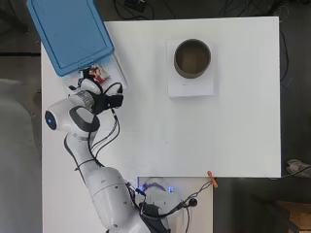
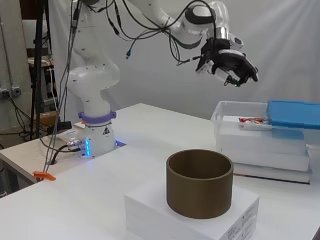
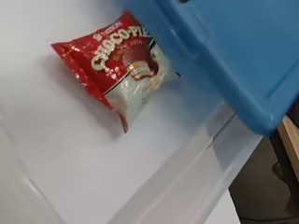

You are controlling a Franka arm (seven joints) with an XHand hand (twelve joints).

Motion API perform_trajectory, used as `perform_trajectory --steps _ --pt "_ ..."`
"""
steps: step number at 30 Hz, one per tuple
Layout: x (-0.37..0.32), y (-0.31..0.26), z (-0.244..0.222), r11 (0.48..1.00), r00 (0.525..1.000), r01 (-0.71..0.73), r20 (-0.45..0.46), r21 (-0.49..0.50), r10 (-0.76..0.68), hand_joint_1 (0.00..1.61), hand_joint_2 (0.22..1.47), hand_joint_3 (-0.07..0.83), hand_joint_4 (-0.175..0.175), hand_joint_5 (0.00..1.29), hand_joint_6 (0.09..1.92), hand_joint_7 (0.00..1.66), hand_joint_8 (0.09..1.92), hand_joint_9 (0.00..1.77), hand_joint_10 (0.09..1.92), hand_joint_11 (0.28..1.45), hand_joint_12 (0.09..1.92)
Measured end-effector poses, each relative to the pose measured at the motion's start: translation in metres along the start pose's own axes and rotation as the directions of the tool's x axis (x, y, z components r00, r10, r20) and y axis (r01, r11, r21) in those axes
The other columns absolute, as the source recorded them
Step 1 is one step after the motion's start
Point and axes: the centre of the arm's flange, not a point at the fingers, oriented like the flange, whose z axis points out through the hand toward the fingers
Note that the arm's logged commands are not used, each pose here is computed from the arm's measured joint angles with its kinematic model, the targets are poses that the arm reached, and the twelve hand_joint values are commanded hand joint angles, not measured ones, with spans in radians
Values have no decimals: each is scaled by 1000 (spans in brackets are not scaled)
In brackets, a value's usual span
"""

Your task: Teleoperate dual arm-hand system to remove items from a box

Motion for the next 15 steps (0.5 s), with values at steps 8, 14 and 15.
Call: perform_trajectory --steps 8,14,15 --pt "-71 66 -17 971 968 -197 -182 -135 171 1341 1196 -2 -134 661 1249 805 1316 920 1296 622 689" --pt "-96 96 11 947 912 -320 -284 -38 297 270 1024 -3 30 506 87 671 118 728 122 623 87" --pt "-96 96 19 938 890 -344 -302 47 342 242 1017 -4 25 468 87 628 87 692 87 599 87"
